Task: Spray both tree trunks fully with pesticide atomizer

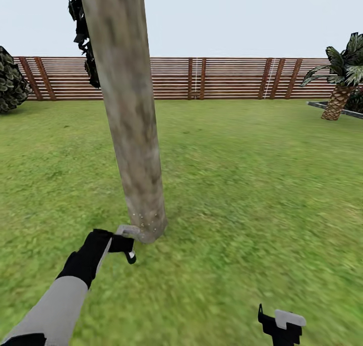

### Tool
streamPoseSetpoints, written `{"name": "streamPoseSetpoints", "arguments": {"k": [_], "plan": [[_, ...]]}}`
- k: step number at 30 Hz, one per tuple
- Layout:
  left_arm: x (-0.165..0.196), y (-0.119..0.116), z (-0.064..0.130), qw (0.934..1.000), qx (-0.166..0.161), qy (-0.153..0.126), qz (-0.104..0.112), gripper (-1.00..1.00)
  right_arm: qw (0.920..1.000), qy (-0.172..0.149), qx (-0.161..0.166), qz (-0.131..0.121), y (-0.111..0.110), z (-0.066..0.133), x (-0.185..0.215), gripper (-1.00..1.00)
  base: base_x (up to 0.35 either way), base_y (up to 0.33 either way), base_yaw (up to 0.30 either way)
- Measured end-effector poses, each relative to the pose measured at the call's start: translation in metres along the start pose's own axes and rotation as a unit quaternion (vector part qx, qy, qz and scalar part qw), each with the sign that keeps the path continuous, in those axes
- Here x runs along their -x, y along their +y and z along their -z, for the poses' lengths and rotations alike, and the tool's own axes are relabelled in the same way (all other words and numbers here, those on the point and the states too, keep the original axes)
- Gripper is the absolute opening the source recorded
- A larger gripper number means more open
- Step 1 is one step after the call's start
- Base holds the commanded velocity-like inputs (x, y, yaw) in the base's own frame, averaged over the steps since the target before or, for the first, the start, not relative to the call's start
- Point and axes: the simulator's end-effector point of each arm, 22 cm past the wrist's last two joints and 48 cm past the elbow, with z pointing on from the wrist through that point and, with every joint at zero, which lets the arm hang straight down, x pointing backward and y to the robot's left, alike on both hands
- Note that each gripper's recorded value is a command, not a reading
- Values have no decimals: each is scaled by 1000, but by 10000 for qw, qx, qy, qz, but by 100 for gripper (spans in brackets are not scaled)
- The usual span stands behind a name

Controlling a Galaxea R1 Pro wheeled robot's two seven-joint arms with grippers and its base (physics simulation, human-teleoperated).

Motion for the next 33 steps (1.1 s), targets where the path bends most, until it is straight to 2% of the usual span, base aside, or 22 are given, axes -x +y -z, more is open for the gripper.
{"name": "streamPoseSetpoints", "arguments": {"k": [4,5,6,7,9,10,12,15,19,25,33], "plan": [[8,-11,7,9998,-194,-16,85,-100,10000,-5,-4,-1,0,0,0,100,0,0,29],[26,-40,14,9993,-356,-139,-21,-100,10000,-7,-5,-4,0,0,1,100,0,0,211],[29,-64,17,9986,-522,-52,-39,-100,10000,-5,-12,-7,0,0,0,100,0,0,255],[32,-73,21,9986,-475,-3,-235,-100,10000,-6,-15,-6,0,0,1,100,0,0,266],[43,-69,29,9987,-367,-108,-351,-100,10000,-6,-17,-5,0,0,1,100,0,0,271],[50,-55,36,9989,-237,-207,-352,-100,10000,-7,-18,-4,-1,0,1,100,0,0,226],[56,-17,47,9992,12,-348,-211,-100,10000,-7,-20,-2,-1,0,1,100,0,0,82],[59,-3,53,9990,77,-423,-116,-100,10000,-7,-18,-2,-1,0,1,100,-137,-64,15],[76,-4,67,9975,94,-679,-154,-100,10000,-8,-21,0,-1,0,1,100,-243,-181,1],[71,-8,69,9986,87,-510,-102,-100,10000,-7,-11,1,0,0,1,100,-24,-253,93],[70,-7,68,9987,122,-486,-125,-100,10000,-8,-11,2,0,0,1,100,256,-166,235]]}}
